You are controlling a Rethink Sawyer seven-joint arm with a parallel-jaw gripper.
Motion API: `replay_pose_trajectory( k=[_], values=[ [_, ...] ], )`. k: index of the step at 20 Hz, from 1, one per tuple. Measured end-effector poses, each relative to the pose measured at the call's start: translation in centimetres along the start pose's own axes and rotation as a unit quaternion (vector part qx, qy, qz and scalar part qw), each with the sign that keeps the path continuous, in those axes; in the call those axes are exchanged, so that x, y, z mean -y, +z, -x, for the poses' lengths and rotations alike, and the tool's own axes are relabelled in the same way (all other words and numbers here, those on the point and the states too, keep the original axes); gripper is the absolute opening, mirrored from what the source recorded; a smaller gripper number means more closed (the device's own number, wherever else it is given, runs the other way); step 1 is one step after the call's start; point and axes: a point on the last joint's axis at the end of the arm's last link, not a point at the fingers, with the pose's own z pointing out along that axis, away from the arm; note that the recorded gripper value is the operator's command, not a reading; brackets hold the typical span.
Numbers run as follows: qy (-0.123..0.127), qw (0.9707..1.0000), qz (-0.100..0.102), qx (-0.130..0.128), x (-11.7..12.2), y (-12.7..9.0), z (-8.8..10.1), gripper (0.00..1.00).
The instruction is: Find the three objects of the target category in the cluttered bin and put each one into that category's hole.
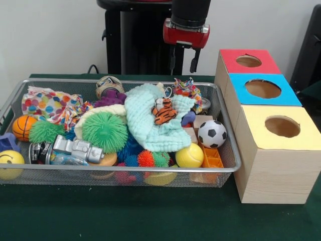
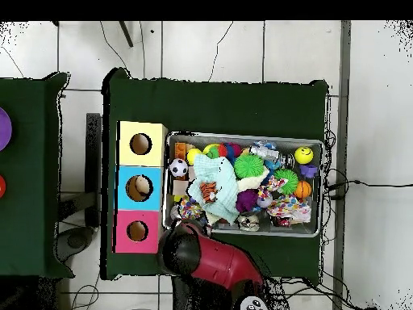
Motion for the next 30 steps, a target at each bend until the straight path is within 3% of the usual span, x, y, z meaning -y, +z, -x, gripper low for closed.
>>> replay_pose_trajectory(
  k=[15,30],
  values=[
    [0.016,0.9998,0.002,0.011,0.0,-0.2,1.7,1.00],
    [0.041,0.9983,0.003,0.042,-0.7,2.9,2.9,1.00]
  ],
)
